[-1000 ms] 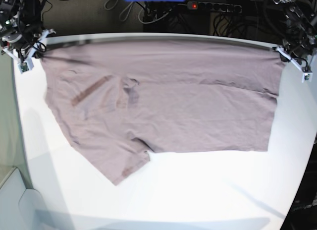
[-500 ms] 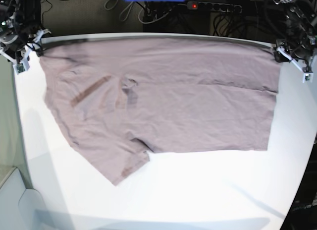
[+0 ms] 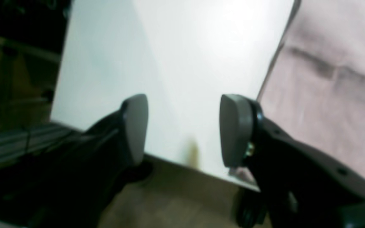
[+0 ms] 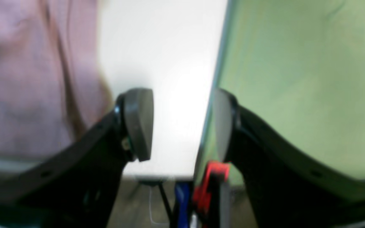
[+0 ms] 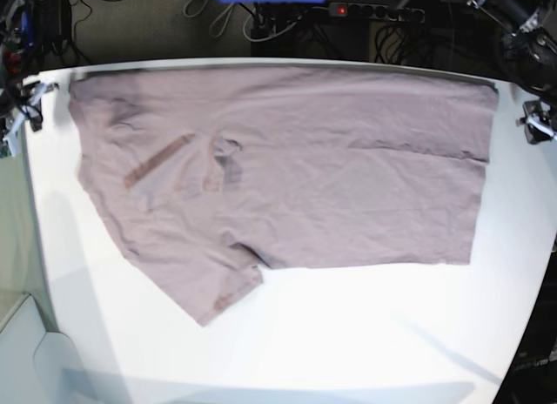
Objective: Layout the t-shirt on the table in an organized manner, then fold the t-shirt properly
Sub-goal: 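Release the shirt and move the right gripper to the sleeve edge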
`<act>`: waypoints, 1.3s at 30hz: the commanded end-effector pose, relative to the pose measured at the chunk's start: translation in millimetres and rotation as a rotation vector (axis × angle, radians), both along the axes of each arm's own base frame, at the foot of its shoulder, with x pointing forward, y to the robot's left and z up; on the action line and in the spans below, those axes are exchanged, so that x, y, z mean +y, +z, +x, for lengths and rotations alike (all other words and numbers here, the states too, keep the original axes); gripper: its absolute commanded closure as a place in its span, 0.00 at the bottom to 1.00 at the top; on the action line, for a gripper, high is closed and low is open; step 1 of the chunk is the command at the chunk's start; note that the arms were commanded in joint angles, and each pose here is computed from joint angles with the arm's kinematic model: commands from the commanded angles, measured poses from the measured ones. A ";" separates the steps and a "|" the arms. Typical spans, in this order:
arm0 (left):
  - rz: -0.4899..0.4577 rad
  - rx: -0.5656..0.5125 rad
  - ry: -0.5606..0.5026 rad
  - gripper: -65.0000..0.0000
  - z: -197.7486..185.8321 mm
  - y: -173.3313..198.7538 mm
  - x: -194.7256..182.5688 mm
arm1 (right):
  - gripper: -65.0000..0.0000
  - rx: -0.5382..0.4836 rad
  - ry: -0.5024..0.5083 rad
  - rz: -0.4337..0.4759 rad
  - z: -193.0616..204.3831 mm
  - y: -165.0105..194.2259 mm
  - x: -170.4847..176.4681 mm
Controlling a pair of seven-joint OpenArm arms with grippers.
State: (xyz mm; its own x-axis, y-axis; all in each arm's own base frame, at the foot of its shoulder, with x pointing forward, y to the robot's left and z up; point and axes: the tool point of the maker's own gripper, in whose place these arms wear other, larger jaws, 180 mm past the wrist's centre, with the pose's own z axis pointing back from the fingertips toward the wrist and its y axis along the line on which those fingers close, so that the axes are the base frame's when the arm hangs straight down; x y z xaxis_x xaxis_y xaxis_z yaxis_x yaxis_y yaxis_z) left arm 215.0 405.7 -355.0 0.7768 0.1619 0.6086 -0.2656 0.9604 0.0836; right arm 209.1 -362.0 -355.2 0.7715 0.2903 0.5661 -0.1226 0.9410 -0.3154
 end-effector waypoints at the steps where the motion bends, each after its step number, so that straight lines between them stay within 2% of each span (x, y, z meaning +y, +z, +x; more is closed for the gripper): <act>1: 0.034 -0.058 -0.001 0.46 13.3 19.7 10.2 | 0.53 -0.106 0.032 -0.009 31.2 25.2 1.9; 6: 0.030 -0.138 -0.001 0.46 41.3 38.0 7.9 | 0.53 -0.214 0.138 0.037 119.2 49.5 30.2; 9: 0.027 -0.152 -0.033 0.46 54.0 41.5 -0.1 | 0.53 -0.184 0.180 0.039 165.0 43.3 45.1; 13: 0.033 -0.134 -0.077 0.46 61.7 38.7 -10.2 | 0.53 -0.096 0.197 0.071 216.8 19.0 73.3; 18: 0.038 -0.133 -0.077 0.46 60.9 39.7 -9.5 | 0.53 -0.101 0.225 0.180 255.8 0.0 109.9; 26: 0.045 -0.134 -0.076 0.46 59.9 41.1 -6.5 | 0.53 -0.145 0.255 0.258 265.3 -16.6 127.7; 39: 0.038 -0.141 -0.082 0.46 63.2 40.2 -10.0 | 0.54 -0.112 0.248 0.271 249.7 -36.6 127.6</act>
State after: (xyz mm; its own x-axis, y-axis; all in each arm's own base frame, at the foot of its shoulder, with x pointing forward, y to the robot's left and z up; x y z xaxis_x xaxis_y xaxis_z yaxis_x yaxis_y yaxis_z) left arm 268.7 389.9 -331.8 0.7302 0.0957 0.6765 -0.1969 0.9776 0.0743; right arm 437.6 -228.4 -419.0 0.6799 0.2979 0.6700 -0.3521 0.9342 -0.0580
